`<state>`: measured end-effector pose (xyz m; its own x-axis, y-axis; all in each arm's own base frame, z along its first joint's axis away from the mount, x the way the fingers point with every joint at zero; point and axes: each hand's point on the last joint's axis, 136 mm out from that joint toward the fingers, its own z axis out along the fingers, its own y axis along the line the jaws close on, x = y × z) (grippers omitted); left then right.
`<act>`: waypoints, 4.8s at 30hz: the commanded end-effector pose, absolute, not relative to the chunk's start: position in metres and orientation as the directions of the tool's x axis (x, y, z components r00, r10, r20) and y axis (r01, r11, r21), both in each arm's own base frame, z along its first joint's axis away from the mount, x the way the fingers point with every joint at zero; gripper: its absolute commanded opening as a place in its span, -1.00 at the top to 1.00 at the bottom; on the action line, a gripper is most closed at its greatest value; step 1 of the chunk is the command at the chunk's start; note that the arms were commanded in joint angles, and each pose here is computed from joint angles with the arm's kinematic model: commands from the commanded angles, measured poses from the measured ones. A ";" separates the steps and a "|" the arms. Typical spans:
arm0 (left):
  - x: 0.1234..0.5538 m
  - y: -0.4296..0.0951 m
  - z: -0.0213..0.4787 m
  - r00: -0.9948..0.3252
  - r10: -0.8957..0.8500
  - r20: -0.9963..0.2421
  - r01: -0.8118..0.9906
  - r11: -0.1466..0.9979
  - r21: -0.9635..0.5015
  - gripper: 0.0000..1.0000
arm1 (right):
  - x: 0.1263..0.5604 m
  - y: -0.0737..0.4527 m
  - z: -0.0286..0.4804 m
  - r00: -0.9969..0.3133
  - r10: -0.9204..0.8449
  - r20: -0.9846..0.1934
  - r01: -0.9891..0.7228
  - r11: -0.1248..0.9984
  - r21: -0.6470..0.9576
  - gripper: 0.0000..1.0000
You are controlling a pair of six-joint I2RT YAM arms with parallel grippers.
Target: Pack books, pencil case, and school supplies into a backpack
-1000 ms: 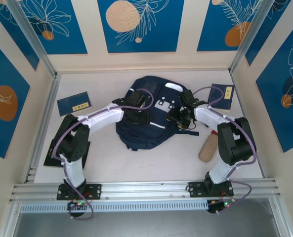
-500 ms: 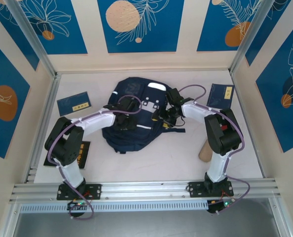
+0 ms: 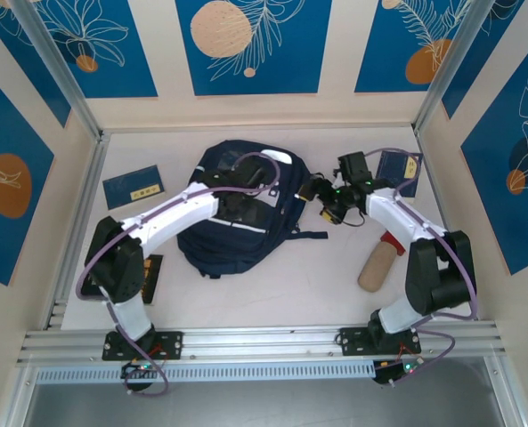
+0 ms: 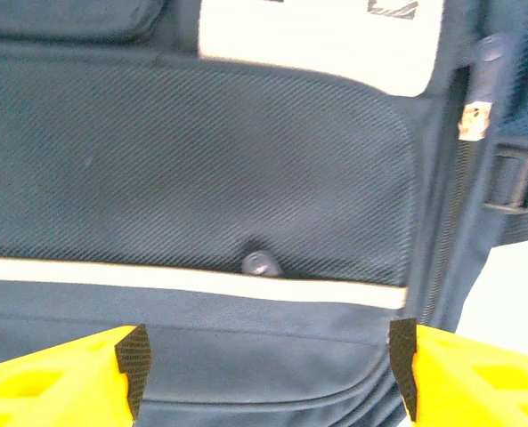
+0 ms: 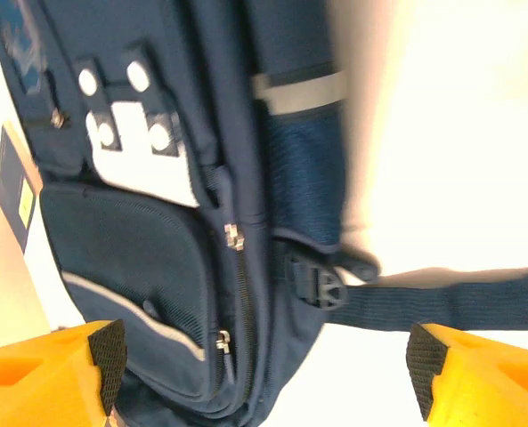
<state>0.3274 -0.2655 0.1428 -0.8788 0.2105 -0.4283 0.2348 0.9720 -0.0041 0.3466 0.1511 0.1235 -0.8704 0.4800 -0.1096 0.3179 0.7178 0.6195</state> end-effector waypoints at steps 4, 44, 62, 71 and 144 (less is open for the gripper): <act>0.329 -0.294 0.113 -0.868 0.367 -0.334 0.337 0.930 0.147 -0.30 | 0.324 0.124 0.103 -0.856 0.514 -0.049 0.393 0.710 0.585 -0.68; 0.352 -0.321 0.169 -0.789 0.447 -0.422 0.437 0.891 0.126 1.00 | 0.285 0.128 0.124 -0.905 0.395 -0.160 0.240 0.782 0.575 -0.52; 0.363 -0.301 0.260 -0.777 0.230 -0.587 0.418 0.884 -0.207 1.00 | 0.287 0.182 0.186 -0.908 0.136 -0.396 -0.178 0.731 0.659 -0.33; 0.365 -0.281 0.298 -0.734 0.222 -0.641 0.459 0.859 -0.227 1.00 | 0.310 0.182 0.221 -0.769 -0.007 -0.640 -0.512 0.605 0.609 -0.18; 0.420 -0.307 0.214 -0.882 -0.240 -0.405 0.021 0.839 -0.543 0.71 | 0.232 0.254 0.133 -0.682 -0.310 -0.663 -0.631 0.707 0.319 1.00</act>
<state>0.4001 -0.3089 0.1947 -0.9181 -0.1888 -0.3484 0.0122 0.8654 -0.5010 0.2296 0.2634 0.1277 -0.6573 -0.3628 -0.6605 -0.6749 0.6734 0.3017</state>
